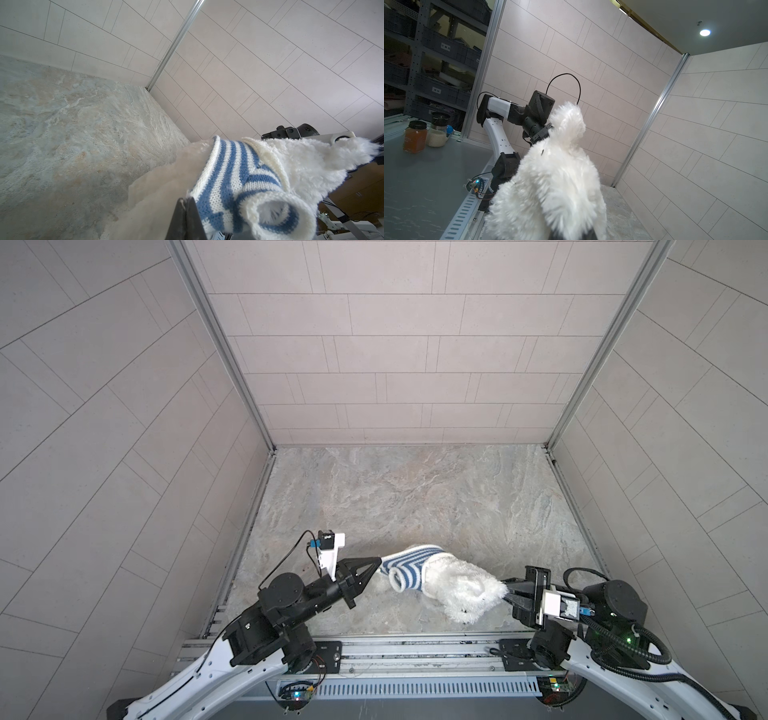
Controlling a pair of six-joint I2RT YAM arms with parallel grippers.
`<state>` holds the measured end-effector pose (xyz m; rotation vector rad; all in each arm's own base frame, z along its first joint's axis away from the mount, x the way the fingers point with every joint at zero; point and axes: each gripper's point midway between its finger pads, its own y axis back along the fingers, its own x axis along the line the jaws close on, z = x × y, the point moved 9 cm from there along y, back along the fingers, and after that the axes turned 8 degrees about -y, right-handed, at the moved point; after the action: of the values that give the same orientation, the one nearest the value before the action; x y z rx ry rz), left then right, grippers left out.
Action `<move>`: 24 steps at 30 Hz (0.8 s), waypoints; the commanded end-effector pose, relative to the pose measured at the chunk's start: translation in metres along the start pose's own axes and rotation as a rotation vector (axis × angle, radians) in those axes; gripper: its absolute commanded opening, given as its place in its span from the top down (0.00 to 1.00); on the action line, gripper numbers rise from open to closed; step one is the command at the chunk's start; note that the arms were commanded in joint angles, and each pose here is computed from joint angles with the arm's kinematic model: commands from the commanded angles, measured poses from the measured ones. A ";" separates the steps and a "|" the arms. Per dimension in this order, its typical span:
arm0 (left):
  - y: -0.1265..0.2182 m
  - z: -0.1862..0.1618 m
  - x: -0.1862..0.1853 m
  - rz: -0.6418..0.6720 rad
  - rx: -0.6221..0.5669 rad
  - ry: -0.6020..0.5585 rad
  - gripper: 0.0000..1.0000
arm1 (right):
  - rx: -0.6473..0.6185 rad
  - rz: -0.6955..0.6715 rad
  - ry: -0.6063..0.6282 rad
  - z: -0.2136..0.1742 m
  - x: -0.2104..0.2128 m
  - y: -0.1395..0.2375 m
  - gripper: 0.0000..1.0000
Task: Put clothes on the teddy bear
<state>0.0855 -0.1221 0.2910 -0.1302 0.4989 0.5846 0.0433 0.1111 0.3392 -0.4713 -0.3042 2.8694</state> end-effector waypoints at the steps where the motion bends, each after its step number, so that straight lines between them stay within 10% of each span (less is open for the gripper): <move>1: 0.003 0.000 0.008 0.078 -0.032 -0.011 1.00 | -0.154 -0.018 0.092 0.030 0.001 0.009 1.00; 13: -0.007 -0.008 0.010 0.047 -0.027 -0.034 1.00 | -0.174 -0.018 0.088 0.033 0.001 0.009 1.00; 24: -0.027 -0.009 -0.014 -0.233 0.034 -0.084 1.00 | -0.099 -0.012 0.055 0.020 -0.006 -0.005 1.00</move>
<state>0.0911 -0.1530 0.2794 -0.0831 0.4676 0.4169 0.0489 0.1168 0.3401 -0.4401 -0.3091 2.8691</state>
